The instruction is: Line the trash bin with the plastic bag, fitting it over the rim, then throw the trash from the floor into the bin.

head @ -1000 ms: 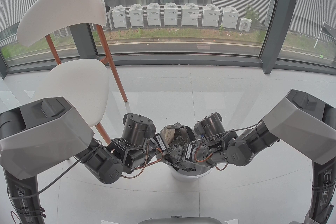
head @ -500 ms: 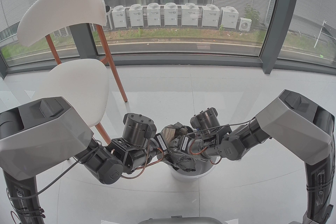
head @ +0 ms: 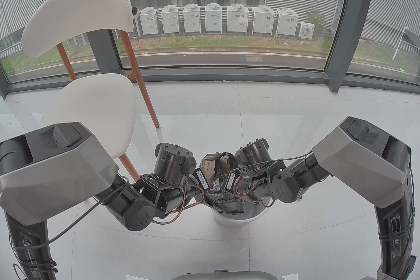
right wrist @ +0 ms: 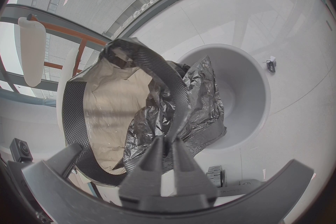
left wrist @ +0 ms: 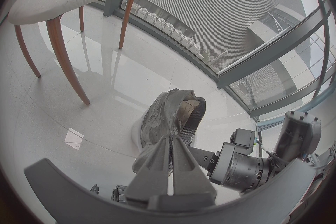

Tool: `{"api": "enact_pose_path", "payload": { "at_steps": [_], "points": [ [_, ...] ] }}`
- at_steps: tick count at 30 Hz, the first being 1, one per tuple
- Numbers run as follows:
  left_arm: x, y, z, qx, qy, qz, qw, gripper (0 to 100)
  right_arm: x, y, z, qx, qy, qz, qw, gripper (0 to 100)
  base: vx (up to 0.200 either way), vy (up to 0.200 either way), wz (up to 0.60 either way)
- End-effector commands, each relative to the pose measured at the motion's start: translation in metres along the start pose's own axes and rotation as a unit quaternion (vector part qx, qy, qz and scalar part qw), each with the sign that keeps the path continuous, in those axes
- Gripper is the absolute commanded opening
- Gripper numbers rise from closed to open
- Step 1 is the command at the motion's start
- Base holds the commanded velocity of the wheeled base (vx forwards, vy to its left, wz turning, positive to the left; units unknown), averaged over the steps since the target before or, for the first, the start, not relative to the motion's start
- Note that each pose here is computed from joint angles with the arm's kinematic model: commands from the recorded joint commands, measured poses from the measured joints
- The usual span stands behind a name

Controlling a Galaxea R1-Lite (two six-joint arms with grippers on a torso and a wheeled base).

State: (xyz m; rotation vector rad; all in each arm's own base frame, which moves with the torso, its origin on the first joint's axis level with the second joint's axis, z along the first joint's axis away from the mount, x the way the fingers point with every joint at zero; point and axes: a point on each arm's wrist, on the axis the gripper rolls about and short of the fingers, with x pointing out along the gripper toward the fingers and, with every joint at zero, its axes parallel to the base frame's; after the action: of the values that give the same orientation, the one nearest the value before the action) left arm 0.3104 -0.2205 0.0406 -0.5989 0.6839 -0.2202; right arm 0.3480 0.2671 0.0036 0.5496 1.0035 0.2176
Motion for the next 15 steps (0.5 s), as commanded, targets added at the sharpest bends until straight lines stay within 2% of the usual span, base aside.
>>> {"api": "enact_pose_path", "payload": {
  "at_steps": [1,5,9,15],
  "points": [
    [0.005,0.004,-0.002,-0.001,0.004,0.007,1.0,0,-0.004,-0.004,0.004,0.005,-0.003,-0.003,1.0,0,0.0,0.0,0.0],
    [0.006,0.006,-0.004,-0.001,0.006,0.01,0.9999,0,-0.011,-0.01,0.016,0.014,-0.015,-0.004,0.9998,0,0.0,0.0,0.0],
    [0.006,0.007,-0.004,-0.001,0.009,0.009,0.9999,0,-0.032,-0.017,0.047,0.028,-0.05,0.003,0.9983,0,0.0,0.0,0.0],
    [0.006,0.006,-0.003,-0.001,0.007,0.007,0.9999,0,-0.061,-0.021,0.077,-0.015,-0.09,0.014,0.9958,0,0.0,0.0,0.0]
  ]
}}
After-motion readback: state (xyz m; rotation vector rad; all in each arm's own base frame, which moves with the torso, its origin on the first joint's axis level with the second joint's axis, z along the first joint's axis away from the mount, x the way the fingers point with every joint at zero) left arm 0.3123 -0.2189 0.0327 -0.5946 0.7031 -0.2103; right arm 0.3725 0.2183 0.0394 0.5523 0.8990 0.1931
